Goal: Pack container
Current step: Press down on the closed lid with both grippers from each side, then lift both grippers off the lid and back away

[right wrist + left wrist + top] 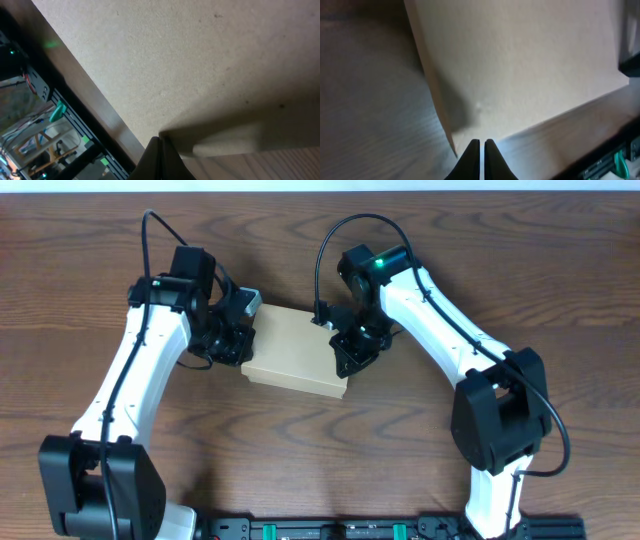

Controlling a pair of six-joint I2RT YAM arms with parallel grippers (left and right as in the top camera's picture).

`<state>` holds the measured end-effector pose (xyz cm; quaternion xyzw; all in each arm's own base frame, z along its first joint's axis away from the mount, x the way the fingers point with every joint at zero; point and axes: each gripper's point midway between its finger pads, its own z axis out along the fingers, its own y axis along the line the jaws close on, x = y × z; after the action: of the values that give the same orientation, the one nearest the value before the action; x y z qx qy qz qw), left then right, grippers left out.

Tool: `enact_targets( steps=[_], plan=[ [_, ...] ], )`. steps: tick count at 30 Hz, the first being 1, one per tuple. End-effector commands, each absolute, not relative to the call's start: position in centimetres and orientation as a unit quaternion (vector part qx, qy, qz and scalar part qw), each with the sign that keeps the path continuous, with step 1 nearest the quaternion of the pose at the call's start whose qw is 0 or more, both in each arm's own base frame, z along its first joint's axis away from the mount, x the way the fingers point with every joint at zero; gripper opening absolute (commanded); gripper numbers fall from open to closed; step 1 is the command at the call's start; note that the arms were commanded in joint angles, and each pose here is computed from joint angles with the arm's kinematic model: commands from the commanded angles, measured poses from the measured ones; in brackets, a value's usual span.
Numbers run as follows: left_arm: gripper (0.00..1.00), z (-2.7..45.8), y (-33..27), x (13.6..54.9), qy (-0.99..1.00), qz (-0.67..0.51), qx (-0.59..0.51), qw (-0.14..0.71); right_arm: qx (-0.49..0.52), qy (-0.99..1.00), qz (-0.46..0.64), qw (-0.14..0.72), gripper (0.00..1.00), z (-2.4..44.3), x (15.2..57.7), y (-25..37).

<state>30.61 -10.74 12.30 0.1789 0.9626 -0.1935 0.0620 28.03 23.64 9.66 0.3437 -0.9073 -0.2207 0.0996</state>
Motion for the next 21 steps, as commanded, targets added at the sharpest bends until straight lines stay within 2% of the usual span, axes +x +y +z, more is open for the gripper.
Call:
enact_targets(
  steps=[1,13,18,21],
  plan=[
    [0.06,10.9,-10.9,29.7,0.965,-0.204,0.163,0.041,0.349,-0.911,-0.195,0.1,0.02,8.9,28.0,23.2],
    [0.06,7.5,-10.6,28.6,0.971,-0.202,0.122,0.024,0.349,-0.911,-0.195,0.1,0.01,8.9,28.0,23.2],
    [0.06,9.9,-10.8,30.3,0.972,-0.205,0.103,0.057,0.328,-0.921,-0.197,0.081,0.02,10.2,28.8,23.1],
    [0.06,13.3,-11.0,32.0,0.966,-0.205,0.11,0.112,0.315,-0.926,-0.204,0.03,0.02,12.5,30.3,23.0]
  ],
)
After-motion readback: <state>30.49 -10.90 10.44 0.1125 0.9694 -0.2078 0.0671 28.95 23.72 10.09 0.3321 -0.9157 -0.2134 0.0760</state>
